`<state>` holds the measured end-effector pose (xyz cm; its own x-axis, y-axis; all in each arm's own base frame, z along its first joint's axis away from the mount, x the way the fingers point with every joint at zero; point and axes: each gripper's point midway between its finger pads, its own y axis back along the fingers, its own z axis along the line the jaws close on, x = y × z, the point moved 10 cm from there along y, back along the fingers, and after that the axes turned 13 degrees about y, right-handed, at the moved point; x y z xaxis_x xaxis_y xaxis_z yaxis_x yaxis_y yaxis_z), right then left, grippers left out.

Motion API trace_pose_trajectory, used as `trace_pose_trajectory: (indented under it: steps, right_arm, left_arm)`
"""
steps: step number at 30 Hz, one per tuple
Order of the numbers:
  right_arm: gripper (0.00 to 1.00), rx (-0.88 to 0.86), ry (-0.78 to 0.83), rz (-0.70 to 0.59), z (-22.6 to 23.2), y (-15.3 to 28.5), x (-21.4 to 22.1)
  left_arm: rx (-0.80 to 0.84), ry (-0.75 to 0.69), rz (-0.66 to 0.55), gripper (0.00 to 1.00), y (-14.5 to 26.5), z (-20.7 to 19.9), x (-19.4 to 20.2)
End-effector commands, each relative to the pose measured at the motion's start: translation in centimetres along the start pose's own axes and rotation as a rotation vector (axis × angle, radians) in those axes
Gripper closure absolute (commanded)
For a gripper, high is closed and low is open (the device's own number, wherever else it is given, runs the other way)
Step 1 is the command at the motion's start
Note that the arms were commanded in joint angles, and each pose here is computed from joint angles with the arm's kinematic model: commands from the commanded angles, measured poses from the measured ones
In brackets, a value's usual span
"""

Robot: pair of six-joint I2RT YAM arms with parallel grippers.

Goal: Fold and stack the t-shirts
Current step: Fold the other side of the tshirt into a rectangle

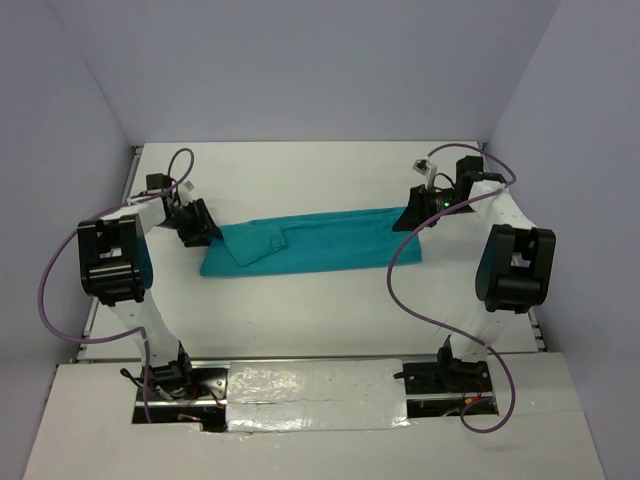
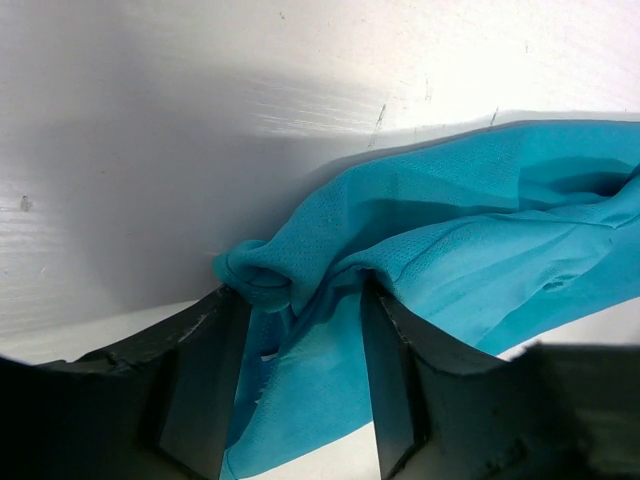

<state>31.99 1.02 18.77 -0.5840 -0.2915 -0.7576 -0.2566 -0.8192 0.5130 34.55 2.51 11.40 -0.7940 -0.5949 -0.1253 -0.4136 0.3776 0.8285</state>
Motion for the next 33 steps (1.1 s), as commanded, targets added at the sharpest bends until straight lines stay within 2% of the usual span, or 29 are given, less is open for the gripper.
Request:
trace_pose_trajectory:
  steps: [1,4,8,10,17,24,25,26,33]
  right_arm:
    - [0.42,-0.012,0.03,-0.019,1.0,0.4,-0.3]
    - [0.42,-0.016,0.027,-0.021,1.0,0.4,-0.2]
    - [0.42,-0.015,0.029,-0.026,1.1,0.5,-0.4]
    - [0.42,-0.011,0.034,-0.026,1.1,0.6,-0.4]
    - [0.42,-0.017,0.027,-0.03,1.0,0.5,-0.5]
    - [0.42,-0.016,0.026,-0.031,0.8,0.5,-0.7]
    - [0.42,-0.016,0.023,-0.029,0.8,0.5,-0.6]
    - [0.42,-0.014,0.029,-0.031,0.8,0.5,-0.7]
    - [0.42,-0.017,0.021,-0.032,0.8,0.5,-0.7]
  left_arm:
    - [0.012,-0.017,-0.016,0.39,0.7,-0.1,0.3]
    - [0.034,0.001,-0.005,0.43,0.9,-0.2,0.1]
    - [0.034,0.021,-0.002,0.4,1.1,0.0,0.1]
    - [0.03,0.042,-0.01,0.35,1.5,0.4,0.2]
    - [0.062,0.064,-0.023,0.35,3.2,1.2,0.1]
    - [0.138,0.059,0.055,0.24,2.0,1.3,0.4]
    - [0.117,0.058,0.048,0.15,1.9,1.4,0.3]
    - [0.106,0.054,0.042,0.13,1.9,1.3,0.2]
    - [0.062,0.034,0.041,0.12,1.1,1.4,-0.6]
